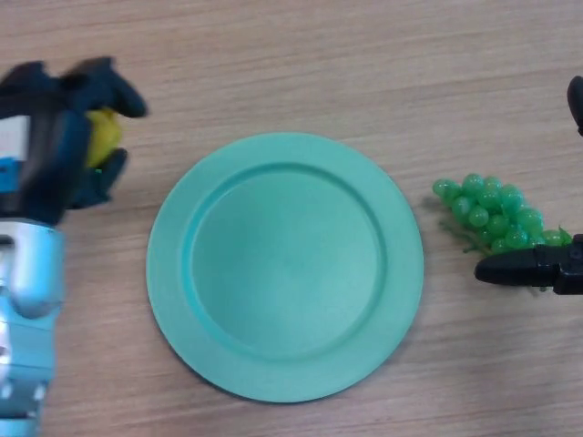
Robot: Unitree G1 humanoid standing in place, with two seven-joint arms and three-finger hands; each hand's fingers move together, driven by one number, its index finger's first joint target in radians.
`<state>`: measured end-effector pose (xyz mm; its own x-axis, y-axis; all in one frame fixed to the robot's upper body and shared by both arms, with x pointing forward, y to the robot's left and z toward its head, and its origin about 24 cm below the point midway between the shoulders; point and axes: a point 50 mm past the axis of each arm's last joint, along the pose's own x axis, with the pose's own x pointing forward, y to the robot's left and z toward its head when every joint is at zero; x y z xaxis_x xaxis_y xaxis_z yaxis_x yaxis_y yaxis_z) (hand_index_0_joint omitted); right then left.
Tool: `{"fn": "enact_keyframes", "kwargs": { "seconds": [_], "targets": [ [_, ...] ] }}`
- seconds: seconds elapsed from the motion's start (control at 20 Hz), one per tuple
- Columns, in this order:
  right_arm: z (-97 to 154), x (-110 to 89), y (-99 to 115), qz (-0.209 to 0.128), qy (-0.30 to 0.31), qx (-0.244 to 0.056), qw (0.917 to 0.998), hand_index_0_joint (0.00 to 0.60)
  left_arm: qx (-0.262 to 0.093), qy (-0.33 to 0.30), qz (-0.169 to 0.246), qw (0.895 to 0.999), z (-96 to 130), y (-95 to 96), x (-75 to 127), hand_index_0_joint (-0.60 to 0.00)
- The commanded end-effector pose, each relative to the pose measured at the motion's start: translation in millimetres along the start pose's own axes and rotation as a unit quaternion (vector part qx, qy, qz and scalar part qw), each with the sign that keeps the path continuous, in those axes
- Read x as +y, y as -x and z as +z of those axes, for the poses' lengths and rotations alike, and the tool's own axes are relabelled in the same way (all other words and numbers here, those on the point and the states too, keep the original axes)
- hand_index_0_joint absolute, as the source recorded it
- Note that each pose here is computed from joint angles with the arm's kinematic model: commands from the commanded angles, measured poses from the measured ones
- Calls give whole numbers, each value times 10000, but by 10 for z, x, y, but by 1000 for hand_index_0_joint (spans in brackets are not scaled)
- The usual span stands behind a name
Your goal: Pick up the yellow starfruit and place it on the plate
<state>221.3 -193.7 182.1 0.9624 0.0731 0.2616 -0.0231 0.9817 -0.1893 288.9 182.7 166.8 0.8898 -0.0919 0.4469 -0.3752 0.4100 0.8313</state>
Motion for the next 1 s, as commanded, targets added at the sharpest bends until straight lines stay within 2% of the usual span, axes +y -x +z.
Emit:
{"fn": "enact_keyframes", "kwargs": {
  "seconds": [0.05,0.15,0.3,0.45,0.55,0.65,0.8,0.85,0.9,0.95,1.0],
  "targets": [
    [281,-59,43,-101,225,-914,9955,0,-810,-56,300,9962,305,-8,118,-600],
    [282,-51,42,-97,248,-893,9956,0,-871,365,-264,9952,440,56,-50,-600],
    [280,-40,54,-131,156,-895,9958,0,-908,958,-758,9884,549,89,-206,-600],
    [325,-24,80,-235,-87,-1016,9945,0,-733,1589,-1348,9753,567,110,-344,-600],
    [348,-25,77,-240,-51,-1069,9940,0,-466,1443,-1577,9758,510,96,-398,-600],
    [355,-27,69,-242,59,-1042,9942,0,-300,1570,-1521,9754,482,61,-414,-600],
    [349,-10,53,-274,167,-1031,9941,0,-156,2051,-1367,9690,488,25,-382,-600],
    [349,-5,54,-266,155,-1032,9942,0,-183,2167,-1273,9677,500,14,-366,-550],
    [351,-4,54,-268,157,-1035,9941,0,-206,2170,-1263,9677,505,15,-364,-450],
    [355,-1,53,-272,164,-1041,9941,0,-255,2135,-1246,9686,514,23,-364,-301],
    [356,2,50,-273,178,-1046,9940,0,-298,2088,-1224,9698,515,34,-355,-201]
  ]
}}
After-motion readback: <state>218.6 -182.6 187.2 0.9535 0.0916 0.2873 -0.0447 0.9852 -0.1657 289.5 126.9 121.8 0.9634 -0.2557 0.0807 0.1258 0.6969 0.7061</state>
